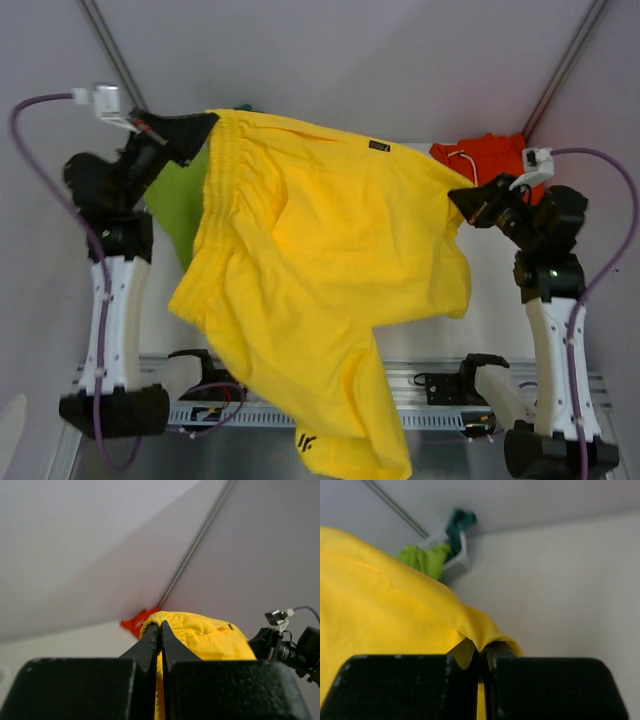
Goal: Fold and stack the shorts
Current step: Flatten the shorts out
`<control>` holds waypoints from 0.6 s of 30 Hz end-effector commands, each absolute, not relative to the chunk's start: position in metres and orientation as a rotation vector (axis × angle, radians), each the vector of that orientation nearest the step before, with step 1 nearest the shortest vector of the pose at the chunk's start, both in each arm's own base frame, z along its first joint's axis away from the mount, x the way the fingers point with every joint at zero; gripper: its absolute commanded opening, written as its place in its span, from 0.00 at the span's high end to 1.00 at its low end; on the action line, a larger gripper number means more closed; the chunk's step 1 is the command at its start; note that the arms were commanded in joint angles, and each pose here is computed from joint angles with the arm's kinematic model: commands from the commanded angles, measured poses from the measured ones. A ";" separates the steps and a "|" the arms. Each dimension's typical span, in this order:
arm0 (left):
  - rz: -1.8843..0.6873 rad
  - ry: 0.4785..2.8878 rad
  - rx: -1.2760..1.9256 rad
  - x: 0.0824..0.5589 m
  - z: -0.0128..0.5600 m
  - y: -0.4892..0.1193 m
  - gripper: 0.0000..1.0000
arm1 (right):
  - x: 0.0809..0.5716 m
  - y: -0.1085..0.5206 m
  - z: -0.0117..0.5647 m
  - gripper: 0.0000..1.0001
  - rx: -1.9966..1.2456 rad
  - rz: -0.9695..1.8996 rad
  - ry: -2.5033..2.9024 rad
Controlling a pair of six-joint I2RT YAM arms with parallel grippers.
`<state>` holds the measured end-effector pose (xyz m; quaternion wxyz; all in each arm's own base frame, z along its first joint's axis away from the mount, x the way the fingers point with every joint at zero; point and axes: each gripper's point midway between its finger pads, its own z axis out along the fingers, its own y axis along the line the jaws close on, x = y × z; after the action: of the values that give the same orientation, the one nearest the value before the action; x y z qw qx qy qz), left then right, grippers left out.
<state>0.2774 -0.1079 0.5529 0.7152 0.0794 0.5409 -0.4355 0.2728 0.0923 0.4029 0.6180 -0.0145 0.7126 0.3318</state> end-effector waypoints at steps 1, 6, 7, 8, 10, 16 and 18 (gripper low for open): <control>-0.976 1.438 0.009 0.374 0.435 -0.112 1.00 | 0.304 0.082 0.297 1.00 0.199 0.803 1.877; -1.021 1.618 -0.083 0.458 0.329 -0.129 1.00 | 0.338 0.072 0.234 1.00 0.333 0.794 1.973; -1.017 1.633 -0.104 0.469 0.318 -0.130 1.00 | 0.345 0.067 0.225 1.00 0.365 0.769 1.986; -1.013 1.639 -0.110 0.479 0.312 -0.131 1.00 | 0.355 0.064 0.205 1.00 0.403 0.759 2.029; -0.986 1.696 -0.150 0.509 0.281 -0.132 1.00 | 0.373 0.057 0.196 1.00 0.438 0.733 2.024; -1.003 1.724 -0.148 0.575 0.260 -0.146 1.00 | 0.437 0.042 0.166 1.00 0.494 0.727 2.042; -0.990 1.691 -0.112 0.593 0.280 -0.152 1.00 | 0.457 0.038 0.153 1.00 0.517 0.726 2.066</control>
<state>0.5643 -0.1499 0.2255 0.4805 -0.0872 0.7584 -0.4317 0.4088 0.0532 0.1257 0.3681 0.2116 0.8557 0.2957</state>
